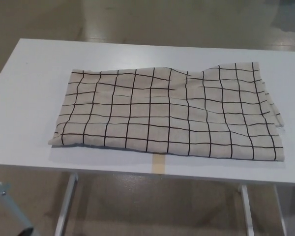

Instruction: Use the left hand to fold a white towel with checkered patterns in half.

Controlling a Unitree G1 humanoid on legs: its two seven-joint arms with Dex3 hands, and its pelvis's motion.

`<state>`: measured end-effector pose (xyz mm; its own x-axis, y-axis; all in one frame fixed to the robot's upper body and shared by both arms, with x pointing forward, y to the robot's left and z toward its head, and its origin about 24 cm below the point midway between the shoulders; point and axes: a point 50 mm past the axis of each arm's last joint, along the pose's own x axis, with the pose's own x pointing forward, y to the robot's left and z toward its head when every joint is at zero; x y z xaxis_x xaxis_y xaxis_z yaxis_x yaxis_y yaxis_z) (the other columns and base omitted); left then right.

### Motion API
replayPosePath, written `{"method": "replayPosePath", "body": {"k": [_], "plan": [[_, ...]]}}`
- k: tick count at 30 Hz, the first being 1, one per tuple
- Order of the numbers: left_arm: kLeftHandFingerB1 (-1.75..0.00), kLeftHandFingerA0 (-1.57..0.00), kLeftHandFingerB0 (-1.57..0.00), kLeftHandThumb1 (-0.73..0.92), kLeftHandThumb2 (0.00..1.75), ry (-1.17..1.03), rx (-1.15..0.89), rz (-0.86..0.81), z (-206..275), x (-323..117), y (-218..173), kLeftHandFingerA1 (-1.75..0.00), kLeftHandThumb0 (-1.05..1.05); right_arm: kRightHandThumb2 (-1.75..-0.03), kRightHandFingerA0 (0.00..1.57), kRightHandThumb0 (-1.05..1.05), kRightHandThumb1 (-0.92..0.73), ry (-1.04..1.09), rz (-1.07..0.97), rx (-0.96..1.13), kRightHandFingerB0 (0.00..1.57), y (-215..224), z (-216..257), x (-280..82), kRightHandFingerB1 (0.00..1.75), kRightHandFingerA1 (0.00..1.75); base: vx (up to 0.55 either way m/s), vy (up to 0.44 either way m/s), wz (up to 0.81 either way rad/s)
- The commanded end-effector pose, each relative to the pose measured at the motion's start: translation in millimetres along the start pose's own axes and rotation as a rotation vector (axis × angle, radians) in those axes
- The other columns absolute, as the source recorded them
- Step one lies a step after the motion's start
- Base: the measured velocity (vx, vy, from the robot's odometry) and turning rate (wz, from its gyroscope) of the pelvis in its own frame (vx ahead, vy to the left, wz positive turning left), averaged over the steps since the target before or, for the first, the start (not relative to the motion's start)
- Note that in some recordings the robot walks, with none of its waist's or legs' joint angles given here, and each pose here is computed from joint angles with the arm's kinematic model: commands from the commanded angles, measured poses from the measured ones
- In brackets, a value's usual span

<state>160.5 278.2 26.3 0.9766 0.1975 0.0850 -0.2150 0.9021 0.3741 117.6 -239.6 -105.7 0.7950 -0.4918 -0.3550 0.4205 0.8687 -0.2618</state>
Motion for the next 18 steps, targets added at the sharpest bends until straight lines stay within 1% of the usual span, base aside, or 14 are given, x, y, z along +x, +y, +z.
{"method": "replayPosePath", "body": {"k": [1,4,5,9,10,15,16,18], "plan": [[0.0,0.0,0.0,0.35,0.66,-0.333,0.361,-0.136,73.2,19.8,-8.7,-0.03,-0.54,-0.6,0.28,-0.41,-0.65,-0.024,0.035,0.004,0.19,-1.2,3.2,1.8,0.28,0.39,0.0,0.0,0.0],[0.0,0.0,0.0,0.32,0.64,-0.342,0.427,-0.143,81.2,29.5,-13.4,-0.02,-0.5,-0.6,0.29,-0.41,-0.65,-0.028,0.029,-0.008,0.19,-2.1,2.9,1.0,0.28,0.4,0.0,0.0,0.0],[-0.03,0.0,0.0,0.29,0.62,-0.355,0.458,-0.151,85.7,36.0,-16.7,-0.04,-0.43,-0.6,0.29,-0.41,-0.65,-0.031,0.027,-0.015,0.19,-2.4,3.3,1.2,0.28,0.4,0.0,0.0,0.0],[-0.05,0.0,0.0,0.28,0.6,-0.38,0.537,-0.179,95.8,51.8,-24.8,-0.05,-0.38,-0.6,0.29,-0.41,-0.64,-0.031,0.033,-0.021,0.19,-2.6,3.3,1.6,0.28,0.4,0.0,0.0,0.0],[-0.08,0.0,0.0,0.26,0.59,-0.386,0.565,-0.192,97.2,60.6,-29.8,-0.07,-0.31,-0.6,0.29,-0.41,-0.64,-0.027,0.037,-0.025,0.19,-2.4,2.6,1.4,0.28,0.4,0.0,0.0,0.0],[-0.11,0.0,-0.03,0.26,0.59,-0.377,0.63,-0.214,95.3,79.8,-46.8,-0.07,-0.29,-0.6,0.31,-0.41,-0.64,-0.025,0.027,-0.028,0.18,-2.7,0.1,-1.9,0.29,0.41,0.0,0.0,0.0],[-0.16,0.0,-0.02,0.27,0.61,-0.369,0.65,-0.224,93.8,84.5,-51.5,-0.11,-0.28,-0.6,0.31,-0.42,-0.64,-0.025,0.024,-0.03,0.19,-3.3,-0.6,-2.8,0.29,0.41,0.0,0.0,0.0],[-0.18,0.0,-0.01,0.27,0.63,-0.349,0.69,-0.244,90.2,94.1,-60.1,-0.13,-0.29,-0.6,0.32,-0.41,-0.64,-0.027,0.02,-0.034,0.19,-4.7,-1.2,-4.1,0.29,0.42,0.0,0.0,0.0]]}}
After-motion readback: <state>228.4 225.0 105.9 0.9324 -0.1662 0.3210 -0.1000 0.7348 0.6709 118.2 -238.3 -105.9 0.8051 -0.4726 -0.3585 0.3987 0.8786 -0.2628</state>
